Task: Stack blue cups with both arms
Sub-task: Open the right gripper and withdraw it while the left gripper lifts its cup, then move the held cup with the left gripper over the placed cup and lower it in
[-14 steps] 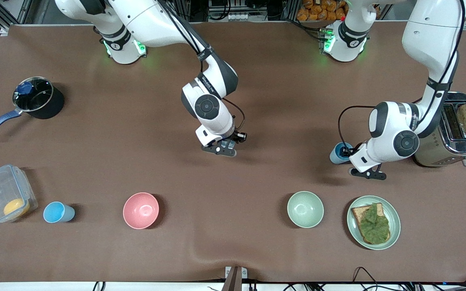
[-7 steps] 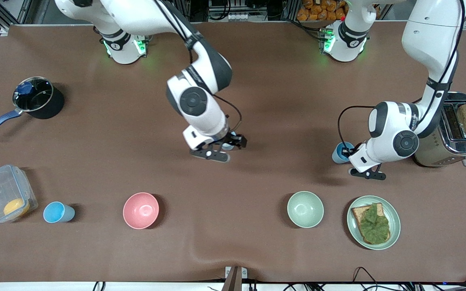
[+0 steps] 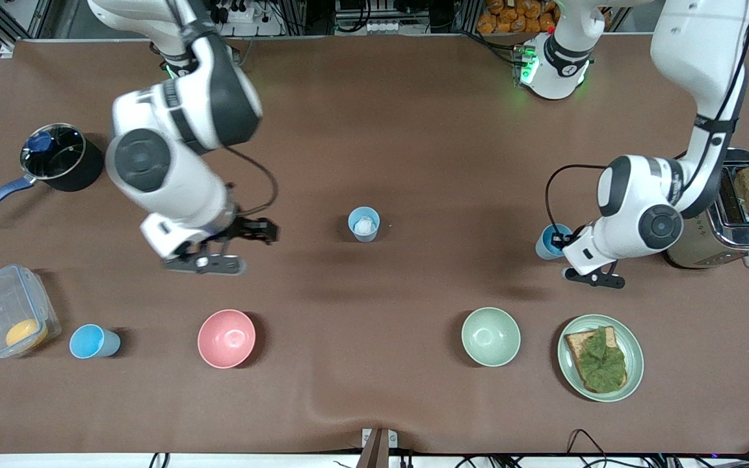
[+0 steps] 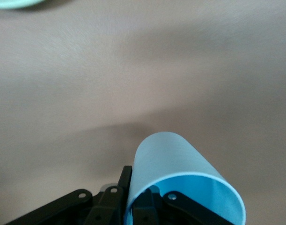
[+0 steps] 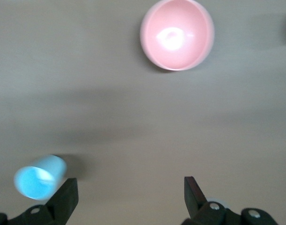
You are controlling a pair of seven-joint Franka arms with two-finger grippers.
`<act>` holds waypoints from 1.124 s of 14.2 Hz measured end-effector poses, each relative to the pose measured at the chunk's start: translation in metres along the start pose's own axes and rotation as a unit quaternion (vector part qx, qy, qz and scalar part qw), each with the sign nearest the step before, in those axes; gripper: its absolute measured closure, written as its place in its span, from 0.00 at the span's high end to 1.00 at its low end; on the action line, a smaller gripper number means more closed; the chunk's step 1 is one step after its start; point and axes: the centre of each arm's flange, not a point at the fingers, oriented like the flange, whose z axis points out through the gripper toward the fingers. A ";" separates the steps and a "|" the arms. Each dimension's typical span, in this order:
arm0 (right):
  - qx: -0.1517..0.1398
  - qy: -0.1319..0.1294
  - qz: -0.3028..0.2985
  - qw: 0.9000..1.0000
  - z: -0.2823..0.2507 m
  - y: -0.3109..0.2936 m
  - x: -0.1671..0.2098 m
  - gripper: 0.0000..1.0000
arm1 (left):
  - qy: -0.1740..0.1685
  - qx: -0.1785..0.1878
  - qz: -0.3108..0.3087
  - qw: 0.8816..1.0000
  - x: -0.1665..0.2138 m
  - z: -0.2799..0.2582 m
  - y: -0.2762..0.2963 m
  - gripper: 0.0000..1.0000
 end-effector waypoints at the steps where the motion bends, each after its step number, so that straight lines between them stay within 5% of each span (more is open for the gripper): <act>1: -0.005 -0.015 -0.010 1.000 0.001 0.031 0.006 1.00 | 0.005 0.002 -0.004 1.000 -0.003 -0.023 0.010 0.04; 4: -0.001 -0.033 -0.042 0.999 0.009 0.116 0.026 1.00 | 0.022 0.001 -0.024 0.999 -0.006 -0.056 0.063 0.04; 9: 0.023 -0.023 -0.052 0.998 -0.017 0.217 0.021 1.00 | -0.001 -0.006 -0.057 0.998 -0.015 -0.089 0.167 0.04; 12: 0.045 -0.018 -0.053 0.997 -0.043 0.236 0.001 1.00 | -0.002 -0.010 -0.076 0.997 -0.033 -0.100 0.245 0.04; 16: 0.034 -0.016 -0.082 0.996 -0.071 0.230 -0.019 1.00 | 0.002 -0.017 -0.084 0.996 -0.051 -0.086 0.312 0.04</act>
